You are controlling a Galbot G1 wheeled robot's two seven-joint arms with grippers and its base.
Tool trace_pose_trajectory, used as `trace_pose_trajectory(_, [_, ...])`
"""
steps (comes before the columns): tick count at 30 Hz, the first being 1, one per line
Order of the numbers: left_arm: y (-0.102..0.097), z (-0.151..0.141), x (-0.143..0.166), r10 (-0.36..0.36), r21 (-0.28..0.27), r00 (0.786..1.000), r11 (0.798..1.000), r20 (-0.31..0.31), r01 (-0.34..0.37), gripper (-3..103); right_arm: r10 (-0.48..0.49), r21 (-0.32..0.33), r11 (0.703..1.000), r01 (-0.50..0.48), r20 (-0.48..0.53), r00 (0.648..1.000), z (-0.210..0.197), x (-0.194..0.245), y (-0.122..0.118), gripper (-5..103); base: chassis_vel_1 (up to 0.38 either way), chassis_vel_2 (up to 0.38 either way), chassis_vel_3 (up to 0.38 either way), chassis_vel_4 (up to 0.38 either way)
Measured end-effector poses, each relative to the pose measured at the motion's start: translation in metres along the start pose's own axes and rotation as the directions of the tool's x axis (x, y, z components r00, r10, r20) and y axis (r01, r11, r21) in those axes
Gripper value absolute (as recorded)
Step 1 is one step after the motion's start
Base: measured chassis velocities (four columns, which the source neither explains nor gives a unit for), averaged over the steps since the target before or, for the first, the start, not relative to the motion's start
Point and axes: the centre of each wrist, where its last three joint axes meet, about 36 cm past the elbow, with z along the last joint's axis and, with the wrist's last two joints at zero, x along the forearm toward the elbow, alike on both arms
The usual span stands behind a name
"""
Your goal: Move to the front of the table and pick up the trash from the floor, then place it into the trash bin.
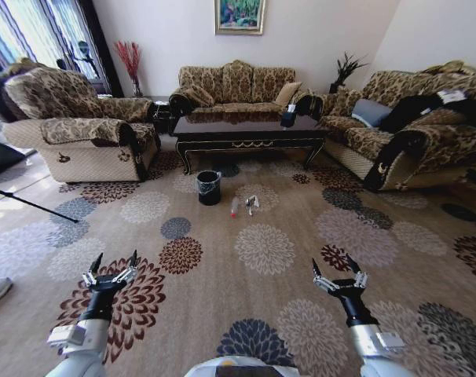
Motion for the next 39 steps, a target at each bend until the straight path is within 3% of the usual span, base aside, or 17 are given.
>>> trace_pose_trajectory(39, [-0.0010, 0.0013, 0.0029, -0.003, -0.007, 1.000, 1.000, 0.000, 0.003, 100, 0.010, 0.005, 1.000, -0.010, 0.013, 1.000, -0.0018, 0.0007, -0.0009, 100, 0.000, 0.000, 0.000, 0.000])
